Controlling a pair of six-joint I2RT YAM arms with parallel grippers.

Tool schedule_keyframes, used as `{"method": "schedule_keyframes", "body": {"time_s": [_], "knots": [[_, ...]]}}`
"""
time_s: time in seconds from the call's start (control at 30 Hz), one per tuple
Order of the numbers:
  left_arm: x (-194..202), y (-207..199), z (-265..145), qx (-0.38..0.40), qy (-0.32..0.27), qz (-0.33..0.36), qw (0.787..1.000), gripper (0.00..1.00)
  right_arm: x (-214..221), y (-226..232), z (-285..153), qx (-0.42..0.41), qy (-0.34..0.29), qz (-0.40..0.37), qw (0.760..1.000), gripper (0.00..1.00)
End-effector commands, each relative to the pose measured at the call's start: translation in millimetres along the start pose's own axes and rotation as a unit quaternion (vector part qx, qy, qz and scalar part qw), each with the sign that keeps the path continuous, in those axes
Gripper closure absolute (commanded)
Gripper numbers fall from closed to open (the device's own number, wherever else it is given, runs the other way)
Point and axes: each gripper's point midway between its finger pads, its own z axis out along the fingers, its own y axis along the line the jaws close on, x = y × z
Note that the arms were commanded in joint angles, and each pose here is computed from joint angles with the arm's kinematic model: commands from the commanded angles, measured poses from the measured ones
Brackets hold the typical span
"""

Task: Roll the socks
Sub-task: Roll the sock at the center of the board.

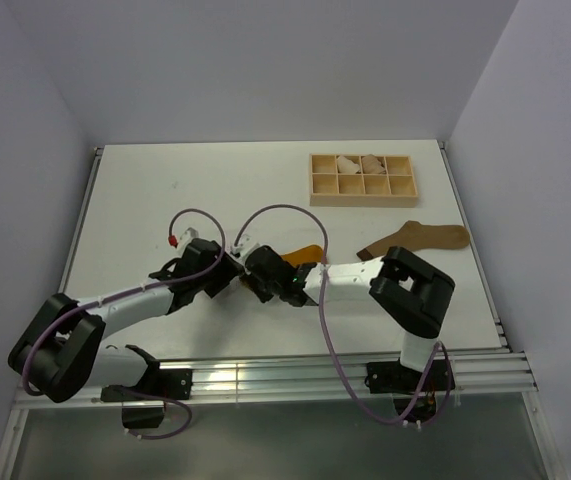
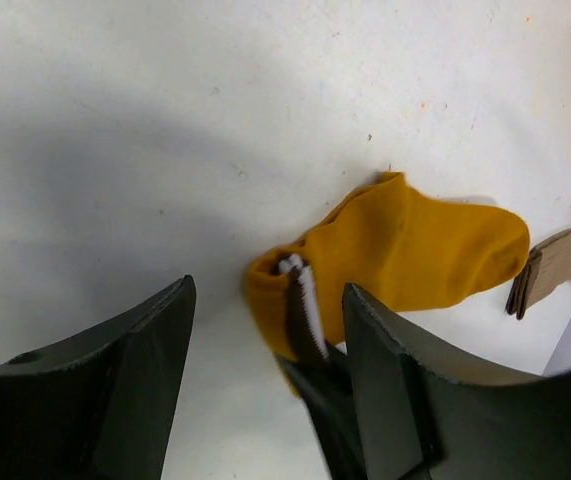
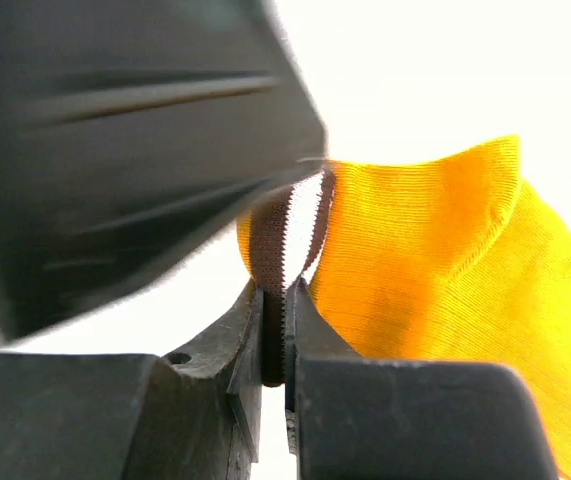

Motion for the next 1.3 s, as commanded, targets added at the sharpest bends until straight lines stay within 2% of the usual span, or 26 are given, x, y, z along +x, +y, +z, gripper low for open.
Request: {"method": "schedule_keyframes", "body": {"time_s": [0.0, 0.47, 0.6, 0.9, 1.1, 1.27], "knots": [[1, -9, -5, 0.024, -0.003, -0.007, 1.000, 0.34, 35, -14, -6, -0.015, 0.058, 0.061, 0.996, 1.00], [19, -29, 5, 0.071, 0.039, 0.010, 0.997, 0.37, 22, -27, -15, -0.107, 0.038, 0.204, 0.972, 1.00], [21, -31, 7, 0.075, 0.041, 0.009, 0.996, 0.38, 15, -19, -21, -0.176, 0.024, 0.295, 0.939, 1.00], [27, -31, 9, 0.081, 0.051, 0.016, 0.995, 0.38, 13, -24, -23, -0.211, -0.006, 0.404, 0.890, 1.00], [35, -31, 17, 0.079, 0.067, 0.021, 0.994, 0.39, 16, -23, -24, -0.226, -0.018, 0.452, 0.863, 1.00], [42, -33, 20, 0.078, 0.078, 0.029, 0.993, 0.41, 20, -23, -21, -0.231, -0.018, 0.467, 0.853, 1.00]]}}
